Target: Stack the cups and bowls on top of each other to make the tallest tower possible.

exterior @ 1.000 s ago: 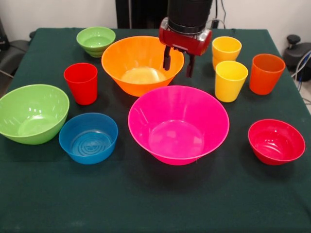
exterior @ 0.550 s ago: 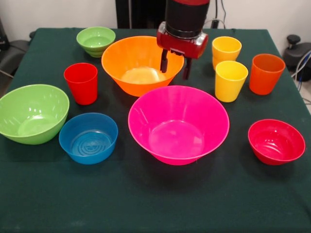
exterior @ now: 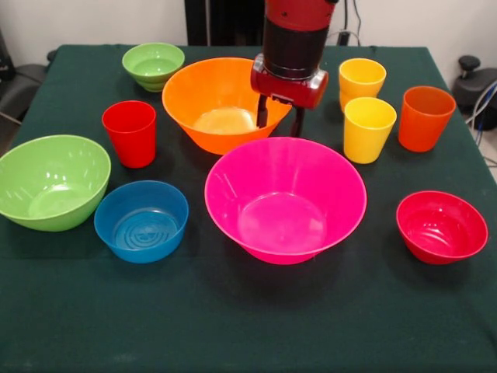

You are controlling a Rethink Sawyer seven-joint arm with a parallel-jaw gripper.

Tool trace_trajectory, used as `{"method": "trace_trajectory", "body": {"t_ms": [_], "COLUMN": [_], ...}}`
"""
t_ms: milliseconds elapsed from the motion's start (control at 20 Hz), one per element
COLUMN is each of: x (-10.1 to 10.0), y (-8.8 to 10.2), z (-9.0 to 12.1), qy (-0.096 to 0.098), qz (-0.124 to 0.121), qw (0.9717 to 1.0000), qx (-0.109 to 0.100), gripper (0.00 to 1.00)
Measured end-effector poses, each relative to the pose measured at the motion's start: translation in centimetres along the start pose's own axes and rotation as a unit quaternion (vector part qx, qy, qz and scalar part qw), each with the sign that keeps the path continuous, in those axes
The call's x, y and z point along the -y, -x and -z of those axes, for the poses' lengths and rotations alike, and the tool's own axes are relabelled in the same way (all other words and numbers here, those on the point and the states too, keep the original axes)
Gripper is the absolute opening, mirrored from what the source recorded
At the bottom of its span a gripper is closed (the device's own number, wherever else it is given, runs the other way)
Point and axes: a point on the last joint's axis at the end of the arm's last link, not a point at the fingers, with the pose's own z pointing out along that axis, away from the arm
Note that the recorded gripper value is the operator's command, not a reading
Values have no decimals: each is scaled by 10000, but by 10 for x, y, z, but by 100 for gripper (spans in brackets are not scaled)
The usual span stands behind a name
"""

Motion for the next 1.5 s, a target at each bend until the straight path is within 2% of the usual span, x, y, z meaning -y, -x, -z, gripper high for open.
{"method": "trace_trajectory", "body": {"t_ms": [300, 350, 550, 750, 1050, 1500], "x": [4, 5, 6, 12, 17, 21], "y": [-10, -11, -11, -3, 1, 5], "z": [-14, -15, -16, -5, 1, 12], "qy": [-53, -64, -71, -143, -178, -272], "qz": [-6, -9, -13, -47, -73, -98], "qw": [9999, 9999, 9998, 9998, 9998, 9996], "qx": [-139, -158, -160, -99, -43, -77], "gripper": [100, 0, 0, 0, 0, 0]}}
